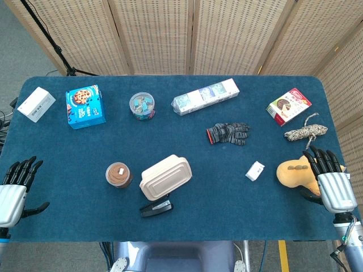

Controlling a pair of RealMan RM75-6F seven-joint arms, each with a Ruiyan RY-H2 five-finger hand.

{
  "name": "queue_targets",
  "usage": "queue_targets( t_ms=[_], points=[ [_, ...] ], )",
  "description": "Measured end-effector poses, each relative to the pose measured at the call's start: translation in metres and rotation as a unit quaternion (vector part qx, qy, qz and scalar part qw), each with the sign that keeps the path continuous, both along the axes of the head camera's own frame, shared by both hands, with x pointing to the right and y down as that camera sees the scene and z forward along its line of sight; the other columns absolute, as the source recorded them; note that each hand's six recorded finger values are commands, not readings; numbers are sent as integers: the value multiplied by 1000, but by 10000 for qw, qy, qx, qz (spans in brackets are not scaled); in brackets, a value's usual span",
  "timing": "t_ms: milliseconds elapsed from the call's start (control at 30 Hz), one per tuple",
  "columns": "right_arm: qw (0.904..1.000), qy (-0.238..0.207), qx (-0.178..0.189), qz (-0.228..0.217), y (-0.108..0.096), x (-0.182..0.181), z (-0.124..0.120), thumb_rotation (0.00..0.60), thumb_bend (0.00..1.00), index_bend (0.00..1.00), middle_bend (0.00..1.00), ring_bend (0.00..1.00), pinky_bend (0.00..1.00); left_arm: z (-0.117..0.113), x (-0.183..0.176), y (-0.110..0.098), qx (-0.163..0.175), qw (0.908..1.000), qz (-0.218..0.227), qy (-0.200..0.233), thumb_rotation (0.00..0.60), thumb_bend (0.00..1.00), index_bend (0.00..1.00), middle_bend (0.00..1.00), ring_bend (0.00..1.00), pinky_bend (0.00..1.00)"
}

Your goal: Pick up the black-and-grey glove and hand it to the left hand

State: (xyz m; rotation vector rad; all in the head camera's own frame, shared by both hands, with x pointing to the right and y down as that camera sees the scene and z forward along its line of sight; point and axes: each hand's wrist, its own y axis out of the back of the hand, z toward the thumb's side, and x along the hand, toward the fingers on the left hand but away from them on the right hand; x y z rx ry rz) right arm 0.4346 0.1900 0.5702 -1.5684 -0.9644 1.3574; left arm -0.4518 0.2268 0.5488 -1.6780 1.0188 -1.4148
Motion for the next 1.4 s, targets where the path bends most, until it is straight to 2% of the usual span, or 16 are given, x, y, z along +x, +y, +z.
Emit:
queue_targets(
  t_ms=[233, 400, 567, 700, 900, 1167, 1400],
  points=[
    [9997, -55, -75, 212, -3, 10, 1, 600, 0, 0, 0, 0, 0, -2, -3, -2, -7, 9999, -38, 119, 600, 0, 0, 0, 0, 0],
    [9998, -4, -76, 174, -6, 12, 2, 600, 0, 0, 0, 0, 0, 0, -2, -1, -116, 9994, -32, 313, 600, 0, 0, 0, 0, 0],
    [9998, 48, -174, 27, -19, 6, 7, 600, 0, 0, 0, 0, 0, 0, 1, -4, -115, 9996, 51, 262, 600, 0, 0, 0, 0, 0],
    [9994, 34, -293, -163, -39, -7, 14, 600, 0, 0, 0, 0, 0, -3, 8, -10, -49, 9996, 79, 255, 600, 0, 0, 0, 0, 0],
    [9966, -209, -681, -406, -81, -39, 37, 600, 0, 0, 0, 0, 0, -2, 14, -15, -92, 9996, 132, 213, 600, 0, 0, 0, 0, 0],
    [9873, -480, -1452, -429, -135, -92, 91, 600, 0, 0, 0, 0, 0, -4, 12, -15, -114, 9996, 65, 250, 600, 0, 0, 0, 0, 0],
    [9822, -653, -1728, -333, -170, -140, 129, 600, 0, 0, 0, 0, 0, -2, 12, -13, -235, 9992, 48, 307, 600, 0, 0, 0, 0, 0]
  ],
)
